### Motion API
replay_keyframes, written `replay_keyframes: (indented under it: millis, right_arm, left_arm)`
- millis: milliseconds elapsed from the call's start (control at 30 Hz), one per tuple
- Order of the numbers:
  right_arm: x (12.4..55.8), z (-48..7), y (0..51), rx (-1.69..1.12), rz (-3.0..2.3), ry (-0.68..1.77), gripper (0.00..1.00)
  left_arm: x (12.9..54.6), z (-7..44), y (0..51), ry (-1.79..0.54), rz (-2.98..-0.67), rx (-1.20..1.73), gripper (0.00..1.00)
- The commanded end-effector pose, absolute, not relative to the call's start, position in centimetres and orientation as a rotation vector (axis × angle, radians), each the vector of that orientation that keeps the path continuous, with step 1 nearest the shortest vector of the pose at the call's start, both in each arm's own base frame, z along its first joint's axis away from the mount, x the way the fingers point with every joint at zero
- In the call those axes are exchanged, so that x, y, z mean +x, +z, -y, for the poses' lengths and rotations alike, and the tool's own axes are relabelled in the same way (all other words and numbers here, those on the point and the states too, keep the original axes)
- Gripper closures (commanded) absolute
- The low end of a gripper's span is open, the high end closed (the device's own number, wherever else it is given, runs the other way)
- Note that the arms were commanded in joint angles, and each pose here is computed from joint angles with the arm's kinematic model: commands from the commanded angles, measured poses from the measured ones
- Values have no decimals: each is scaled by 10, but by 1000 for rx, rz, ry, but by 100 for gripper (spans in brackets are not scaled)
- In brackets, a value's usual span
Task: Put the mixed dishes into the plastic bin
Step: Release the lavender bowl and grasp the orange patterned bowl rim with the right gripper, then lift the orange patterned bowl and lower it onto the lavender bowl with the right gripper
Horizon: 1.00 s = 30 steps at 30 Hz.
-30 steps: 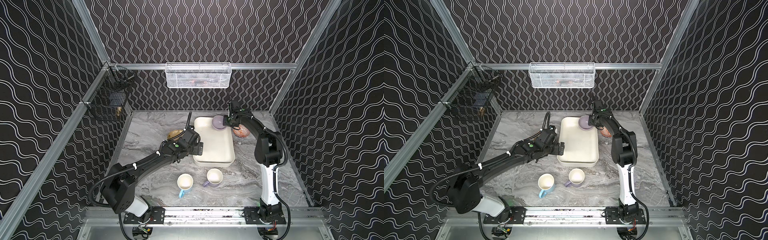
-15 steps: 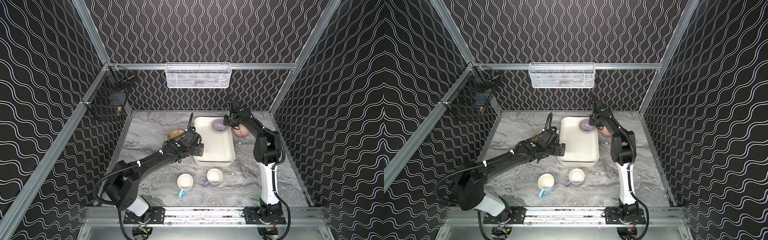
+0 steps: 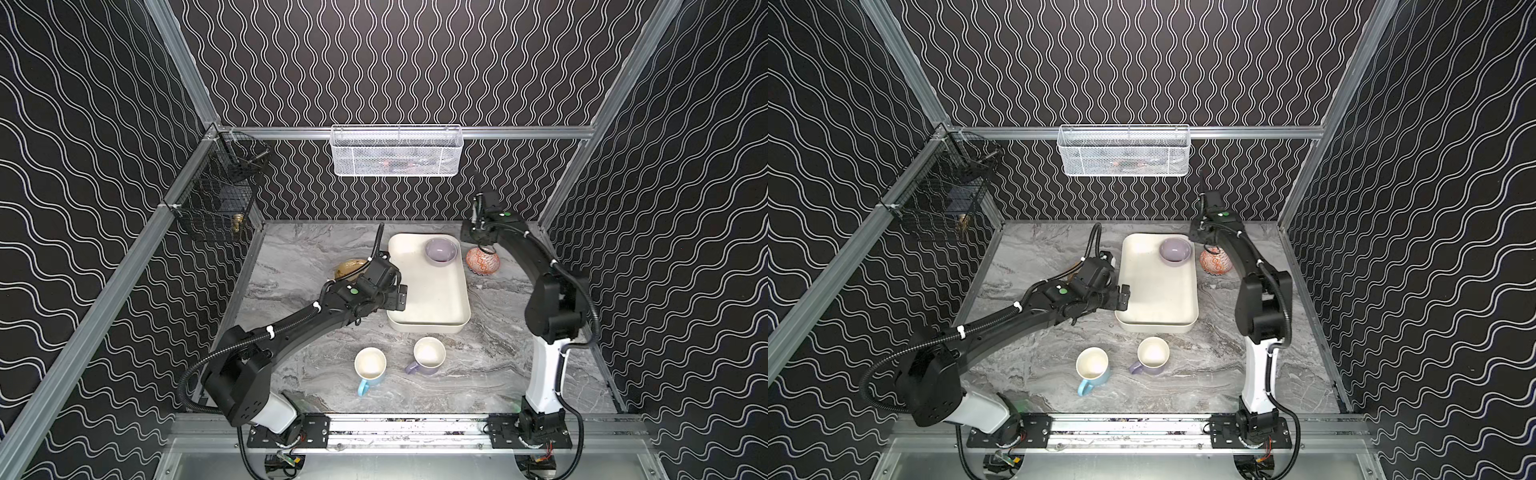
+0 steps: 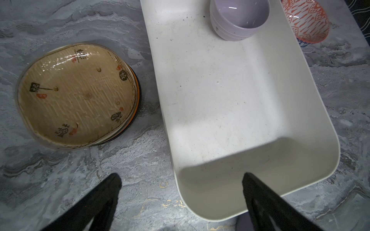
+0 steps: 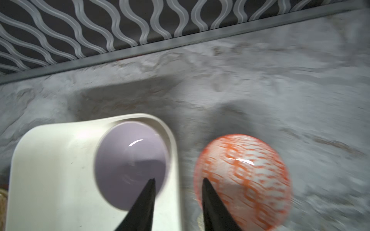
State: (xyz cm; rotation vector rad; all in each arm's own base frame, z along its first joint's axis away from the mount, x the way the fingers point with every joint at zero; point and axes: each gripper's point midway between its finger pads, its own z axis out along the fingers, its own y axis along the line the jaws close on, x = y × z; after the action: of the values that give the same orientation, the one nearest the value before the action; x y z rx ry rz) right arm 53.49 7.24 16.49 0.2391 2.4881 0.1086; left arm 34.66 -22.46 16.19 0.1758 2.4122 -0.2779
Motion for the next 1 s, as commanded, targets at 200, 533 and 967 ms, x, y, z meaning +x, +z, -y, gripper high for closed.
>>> replay_keyframes:
  millis: [200,533,967]
  right_arm:
    - [496,15,117,527,-2546,128,48]
    - [496,11,88,563,-2580,259,49]
    - [495,8,54,587,-2645,285,78]
  left_arm:
    - [344,221,179,-282,-2372,167,1]
    - [345,197,194,-155,-2315,114,1]
    - [349,194,194,-118,-2301,121,1]
